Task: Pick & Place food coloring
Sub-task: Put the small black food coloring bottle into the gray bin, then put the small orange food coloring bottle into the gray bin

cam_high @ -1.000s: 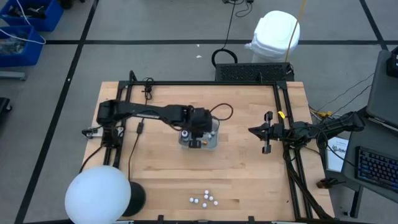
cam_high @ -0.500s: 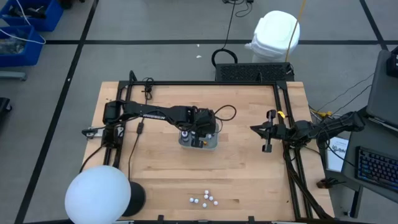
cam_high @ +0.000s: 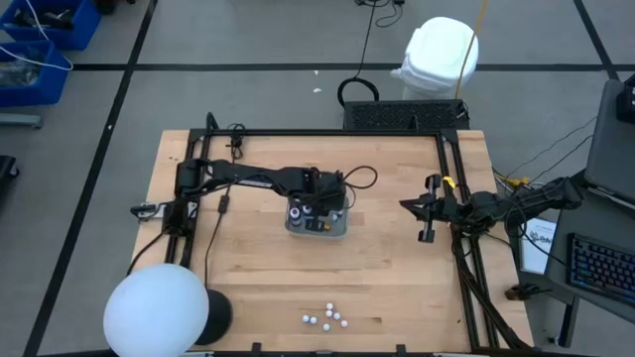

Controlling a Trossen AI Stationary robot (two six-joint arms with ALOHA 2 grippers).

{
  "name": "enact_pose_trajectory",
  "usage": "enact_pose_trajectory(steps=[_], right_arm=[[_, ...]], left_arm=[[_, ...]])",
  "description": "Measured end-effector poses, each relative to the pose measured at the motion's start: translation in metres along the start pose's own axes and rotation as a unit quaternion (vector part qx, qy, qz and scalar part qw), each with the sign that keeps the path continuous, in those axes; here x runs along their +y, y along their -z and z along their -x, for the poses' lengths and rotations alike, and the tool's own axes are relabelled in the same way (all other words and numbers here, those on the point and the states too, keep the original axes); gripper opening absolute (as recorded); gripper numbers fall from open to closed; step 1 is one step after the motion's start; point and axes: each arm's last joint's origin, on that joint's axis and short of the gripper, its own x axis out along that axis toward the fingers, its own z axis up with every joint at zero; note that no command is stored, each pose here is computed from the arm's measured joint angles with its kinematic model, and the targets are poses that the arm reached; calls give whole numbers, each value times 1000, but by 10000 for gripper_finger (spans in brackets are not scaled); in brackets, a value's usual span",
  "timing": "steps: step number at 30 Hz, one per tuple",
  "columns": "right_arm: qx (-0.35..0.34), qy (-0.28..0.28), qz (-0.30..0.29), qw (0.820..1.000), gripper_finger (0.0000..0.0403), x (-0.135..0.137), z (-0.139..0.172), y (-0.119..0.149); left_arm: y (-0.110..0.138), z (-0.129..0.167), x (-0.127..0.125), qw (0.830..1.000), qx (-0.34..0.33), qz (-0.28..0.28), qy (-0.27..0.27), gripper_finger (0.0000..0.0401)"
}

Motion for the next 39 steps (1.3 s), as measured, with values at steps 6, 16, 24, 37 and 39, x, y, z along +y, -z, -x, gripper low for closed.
enact_pose_trajectory(steps=[6,16,24,37,39], right_arm=[[2,-1,0,1000,0,0,0,0],[1,-1,0,1000,0,0,0,0],[1,-1,0,1000,0,0,0,0],[1,-2,0,1000,0,0,0,0],[1,-3,-1,1000,0,0,0,0]], left_arm=[[0,-3,0,1000,0,-8,5,65],[0,-1,0,1000,-1,-8,-1,150],[-22,29,-6,999,20,-29,-23,161],[-28,86,-77,996,-37,-67,50,10],[-20,82,-88,993,-63,-75,65,11]])
